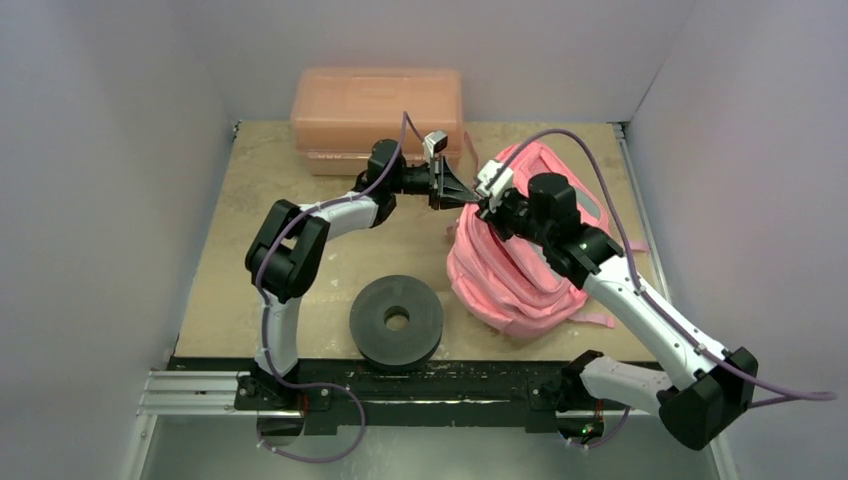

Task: Pack the student bag
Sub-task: Zip the student bag at the center of the board.

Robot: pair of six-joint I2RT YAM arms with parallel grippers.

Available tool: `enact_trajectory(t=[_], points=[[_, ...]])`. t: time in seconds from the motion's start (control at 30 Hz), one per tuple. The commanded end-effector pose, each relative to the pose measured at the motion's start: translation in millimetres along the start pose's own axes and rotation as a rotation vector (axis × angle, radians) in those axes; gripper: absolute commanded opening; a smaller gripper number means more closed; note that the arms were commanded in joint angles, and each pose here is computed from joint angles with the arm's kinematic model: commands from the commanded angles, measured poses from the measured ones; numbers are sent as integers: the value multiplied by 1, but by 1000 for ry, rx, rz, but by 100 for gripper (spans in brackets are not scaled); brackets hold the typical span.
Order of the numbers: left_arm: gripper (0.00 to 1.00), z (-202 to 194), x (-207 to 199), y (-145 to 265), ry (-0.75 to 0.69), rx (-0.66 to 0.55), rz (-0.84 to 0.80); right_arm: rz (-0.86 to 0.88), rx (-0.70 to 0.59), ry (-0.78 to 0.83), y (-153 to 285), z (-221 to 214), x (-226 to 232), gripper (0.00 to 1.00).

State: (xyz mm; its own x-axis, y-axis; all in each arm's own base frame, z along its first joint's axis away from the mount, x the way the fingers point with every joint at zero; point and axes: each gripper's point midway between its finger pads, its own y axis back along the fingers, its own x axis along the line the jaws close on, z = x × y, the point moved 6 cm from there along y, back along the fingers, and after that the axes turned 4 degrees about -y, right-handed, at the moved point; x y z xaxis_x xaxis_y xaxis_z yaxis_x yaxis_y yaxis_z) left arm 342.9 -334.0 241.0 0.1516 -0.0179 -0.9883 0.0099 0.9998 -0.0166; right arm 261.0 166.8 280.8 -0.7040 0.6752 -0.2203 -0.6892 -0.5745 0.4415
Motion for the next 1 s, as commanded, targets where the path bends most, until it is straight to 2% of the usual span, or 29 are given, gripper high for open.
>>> enact_trajectory(t=[0.0,0.03,0.1,0.33,0.43,0.53,0.6,0.67,0.8,0.97], points=[[0,24,-36,20,-129,-95,-104,195,-334,-19,-4,18,9,0],[0,26,-33,20,-118,-100,-99,233,-359,4,-7,19,12,0],[0,31,-22,23,-89,-125,-82,324,-325,33,-14,12,20,0],[0,57,10,47,-27,-257,-20,519,-84,-46,-18,-31,46,0],[0,60,16,50,-24,-261,-11,480,-6,-103,-3,-53,53,0],[0,60,20,50,-22,-257,-1,434,16,-176,10,-71,60,2],[0,59,22,50,-20,-253,2,416,5,-192,17,-67,60,0],[0,60,22,51,-19,-254,1,370,-11,-230,23,-58,55,3],[0,67,17,55,-26,-268,-4,238,32,-337,24,-53,43,4],[0,67,14,55,-34,-266,-2,205,123,-499,24,-65,49,41]])
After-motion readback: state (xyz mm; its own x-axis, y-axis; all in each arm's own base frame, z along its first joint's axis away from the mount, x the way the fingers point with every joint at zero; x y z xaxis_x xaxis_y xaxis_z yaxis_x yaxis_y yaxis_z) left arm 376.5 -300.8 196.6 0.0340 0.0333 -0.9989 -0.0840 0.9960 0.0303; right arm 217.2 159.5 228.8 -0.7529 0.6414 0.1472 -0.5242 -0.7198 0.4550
